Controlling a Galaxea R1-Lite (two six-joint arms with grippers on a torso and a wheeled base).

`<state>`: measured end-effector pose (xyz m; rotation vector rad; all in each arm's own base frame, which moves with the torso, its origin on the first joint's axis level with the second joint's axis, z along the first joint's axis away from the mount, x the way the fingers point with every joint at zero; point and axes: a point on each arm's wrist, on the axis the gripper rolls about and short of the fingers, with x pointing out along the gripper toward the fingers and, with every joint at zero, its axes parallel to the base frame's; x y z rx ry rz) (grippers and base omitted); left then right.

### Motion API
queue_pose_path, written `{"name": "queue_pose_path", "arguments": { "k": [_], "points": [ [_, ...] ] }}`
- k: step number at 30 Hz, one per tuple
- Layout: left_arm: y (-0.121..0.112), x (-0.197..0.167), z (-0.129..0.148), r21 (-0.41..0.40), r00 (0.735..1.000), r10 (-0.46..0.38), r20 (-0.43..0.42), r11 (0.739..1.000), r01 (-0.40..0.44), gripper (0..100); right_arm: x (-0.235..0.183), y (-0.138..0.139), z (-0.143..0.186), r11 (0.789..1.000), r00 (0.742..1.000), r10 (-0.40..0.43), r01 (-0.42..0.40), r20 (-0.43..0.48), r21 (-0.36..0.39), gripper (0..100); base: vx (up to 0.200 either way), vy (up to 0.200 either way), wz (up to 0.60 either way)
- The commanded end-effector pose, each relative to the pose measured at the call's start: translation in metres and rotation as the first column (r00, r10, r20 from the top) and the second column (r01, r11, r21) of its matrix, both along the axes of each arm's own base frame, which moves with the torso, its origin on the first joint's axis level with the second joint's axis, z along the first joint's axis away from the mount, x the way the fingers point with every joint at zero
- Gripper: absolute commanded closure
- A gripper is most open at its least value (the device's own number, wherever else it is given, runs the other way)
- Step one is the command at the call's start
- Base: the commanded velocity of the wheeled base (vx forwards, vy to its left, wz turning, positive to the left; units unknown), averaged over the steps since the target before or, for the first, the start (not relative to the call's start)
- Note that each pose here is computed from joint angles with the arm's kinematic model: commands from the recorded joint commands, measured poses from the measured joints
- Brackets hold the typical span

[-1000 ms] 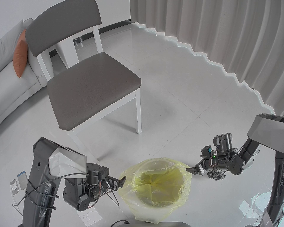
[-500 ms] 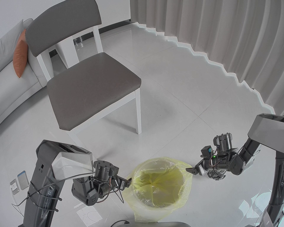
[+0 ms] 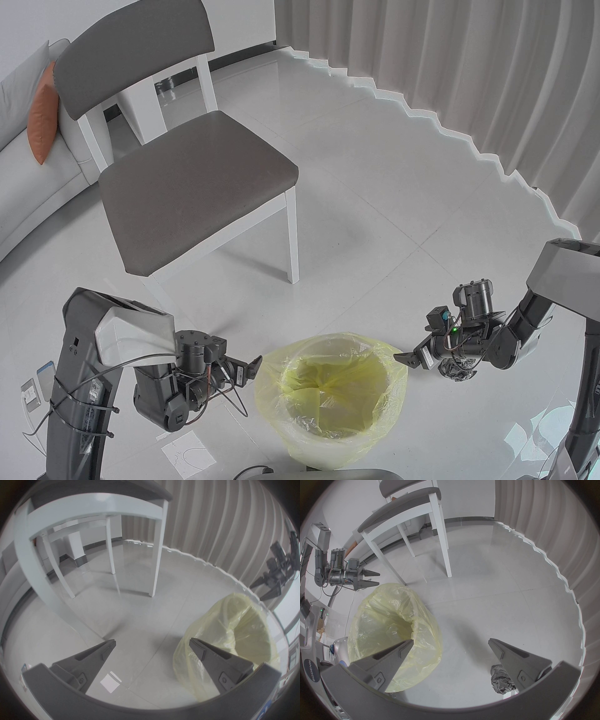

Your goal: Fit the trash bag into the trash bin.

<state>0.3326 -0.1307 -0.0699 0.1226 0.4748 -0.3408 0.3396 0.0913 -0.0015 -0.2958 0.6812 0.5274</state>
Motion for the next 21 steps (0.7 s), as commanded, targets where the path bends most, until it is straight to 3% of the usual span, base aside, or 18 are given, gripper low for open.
{"name": "queue_pose_path", "arguments": {
  "k": [1, 11, 21],
  "points": [
    [0.023, -0.018, 0.005, -0.077, 0.999, 0.039, -0.017, 0.996, -0.041, 0, 0.004, 0.000, 0.002, 1.000, 1.000, -0.003, 0.003, 0.011, 0.005, 0, 0.000, 0.000, 0.00],
    [0.026, -0.020, 0.018, -0.171, 0.997, 0.079, -0.004, 0.982, -0.079, 0, 0.016, 0.000, -0.008, 1.000, 1.000, -0.009, 0.009, -0.013, -0.007, 0, 0.000, 0.000, 0.00],
    [0.025, -0.033, 0.031, -0.175, 0.998, 0.066, -0.009, 0.982, -0.067, 0, 0.046, 0.000, -0.021, 0.999, 0.997, -0.014, 0.011, -0.082, -0.039, 0, 0.000, 0.000, 0.00]
  ]
}}
